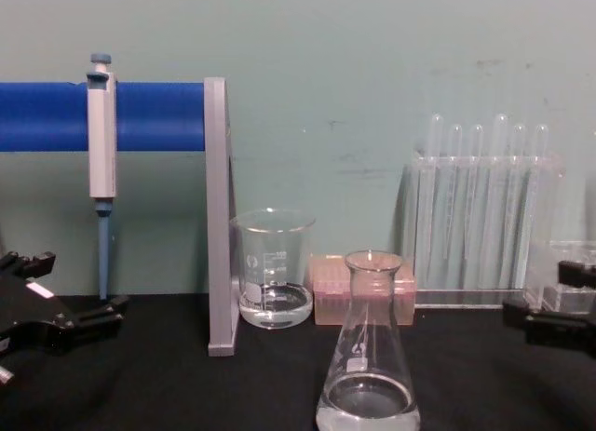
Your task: Grasp the erlenmeyer flask with one hand, shake it three times, then place it back.
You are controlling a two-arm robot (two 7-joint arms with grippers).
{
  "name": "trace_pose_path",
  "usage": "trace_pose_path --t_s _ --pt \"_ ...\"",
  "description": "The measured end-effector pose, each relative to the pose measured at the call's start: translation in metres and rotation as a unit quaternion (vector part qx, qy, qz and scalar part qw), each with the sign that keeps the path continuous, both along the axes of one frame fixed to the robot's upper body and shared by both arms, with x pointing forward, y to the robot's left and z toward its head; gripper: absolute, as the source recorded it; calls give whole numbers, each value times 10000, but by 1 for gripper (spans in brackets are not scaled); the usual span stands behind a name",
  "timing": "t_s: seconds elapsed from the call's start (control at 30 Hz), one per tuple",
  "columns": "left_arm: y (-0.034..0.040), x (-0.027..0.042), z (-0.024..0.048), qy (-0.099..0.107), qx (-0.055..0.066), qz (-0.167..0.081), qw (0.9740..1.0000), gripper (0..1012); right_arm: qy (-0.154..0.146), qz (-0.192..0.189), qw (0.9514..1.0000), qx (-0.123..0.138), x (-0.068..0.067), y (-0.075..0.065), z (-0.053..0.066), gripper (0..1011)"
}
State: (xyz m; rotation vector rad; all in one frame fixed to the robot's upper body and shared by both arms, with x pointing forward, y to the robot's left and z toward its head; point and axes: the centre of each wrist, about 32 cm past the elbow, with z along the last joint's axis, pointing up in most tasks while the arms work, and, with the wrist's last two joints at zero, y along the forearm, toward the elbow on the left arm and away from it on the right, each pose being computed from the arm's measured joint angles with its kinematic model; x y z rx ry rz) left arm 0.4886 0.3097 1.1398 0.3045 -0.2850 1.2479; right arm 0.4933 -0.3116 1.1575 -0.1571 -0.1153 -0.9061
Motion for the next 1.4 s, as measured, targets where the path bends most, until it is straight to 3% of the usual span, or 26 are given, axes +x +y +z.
trace_pose_path --t_s 0.5,0.83,1.4 --pt "0 0 0 0 0 0 10000 1001 432 541 9974 213 209 217 -5 1003" --pt "0 0 0 0 0 0 10000 1001 428 834 9951 313 337 395 -2 1003" --pt "0 0 0 0 0 0 10000 1001 373 1208 9914 340 430 595 -1 1003"
